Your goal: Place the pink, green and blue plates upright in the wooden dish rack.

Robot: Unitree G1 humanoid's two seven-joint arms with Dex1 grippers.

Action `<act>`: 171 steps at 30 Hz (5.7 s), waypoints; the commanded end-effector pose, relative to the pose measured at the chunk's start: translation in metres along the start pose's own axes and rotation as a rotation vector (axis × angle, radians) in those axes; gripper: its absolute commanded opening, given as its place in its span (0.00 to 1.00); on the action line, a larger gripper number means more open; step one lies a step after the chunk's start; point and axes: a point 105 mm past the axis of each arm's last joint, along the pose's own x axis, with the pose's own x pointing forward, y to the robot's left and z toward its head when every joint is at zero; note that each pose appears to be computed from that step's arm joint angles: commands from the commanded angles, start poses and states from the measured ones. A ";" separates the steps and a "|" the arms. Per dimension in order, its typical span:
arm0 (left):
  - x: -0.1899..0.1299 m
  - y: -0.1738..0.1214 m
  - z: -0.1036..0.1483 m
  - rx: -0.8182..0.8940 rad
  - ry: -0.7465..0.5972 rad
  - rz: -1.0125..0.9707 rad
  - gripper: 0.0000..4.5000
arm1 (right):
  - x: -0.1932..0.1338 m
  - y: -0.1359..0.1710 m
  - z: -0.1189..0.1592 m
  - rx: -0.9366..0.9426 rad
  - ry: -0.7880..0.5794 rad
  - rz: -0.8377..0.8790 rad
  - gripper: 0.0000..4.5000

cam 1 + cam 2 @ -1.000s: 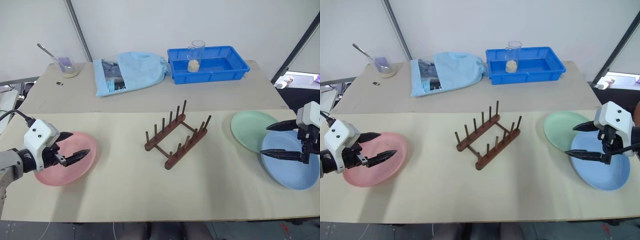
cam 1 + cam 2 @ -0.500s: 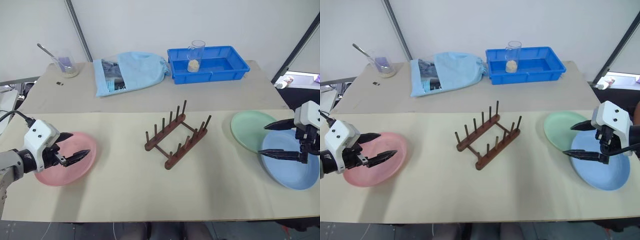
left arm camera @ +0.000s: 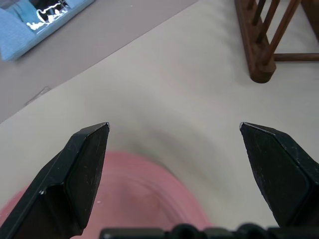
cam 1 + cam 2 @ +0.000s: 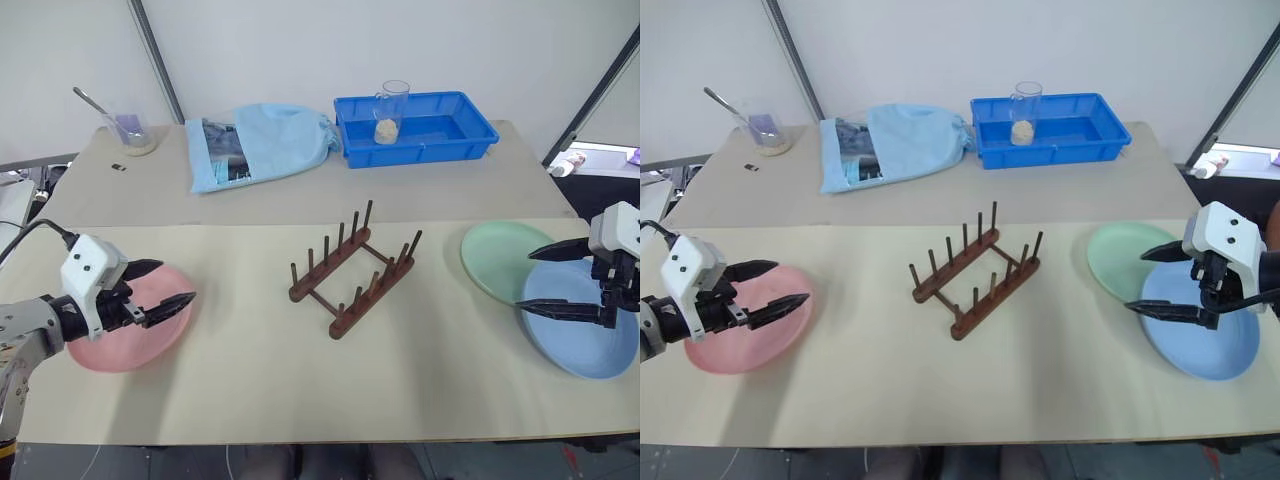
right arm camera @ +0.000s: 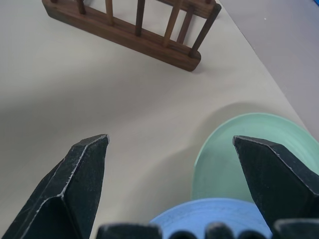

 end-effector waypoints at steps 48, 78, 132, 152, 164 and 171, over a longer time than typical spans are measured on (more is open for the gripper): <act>0.157 -0.172 -0.020 -0.020 -0.227 -0.179 0.19 | 0.030 0.094 0.072 0.133 -0.286 0.154 1.00; 0.177 -0.162 0.017 0.257 -0.321 -0.708 0.19 | 0.017 0.119 0.039 0.178 -0.169 0.084 1.00; 0.142 -0.154 0.002 0.330 -0.093 -0.718 0.00 | 0.089 0.061 -0.011 -0.072 0.108 0.071 0.01; 0.185 -0.118 0.013 0.390 -0.157 -0.469 0.00 | 0.117 0.044 -0.001 -0.077 0.080 -0.025 0.01; 0.142 -0.143 0.021 0.221 -0.153 -0.817 0.00 | 0.106 0.048 -0.007 -0.075 0.114 0.025 0.01; 0.139 -0.177 0.006 0.218 -0.125 -0.867 0.00 | 0.108 0.049 -0.009 -0.074 0.124 0.024 0.01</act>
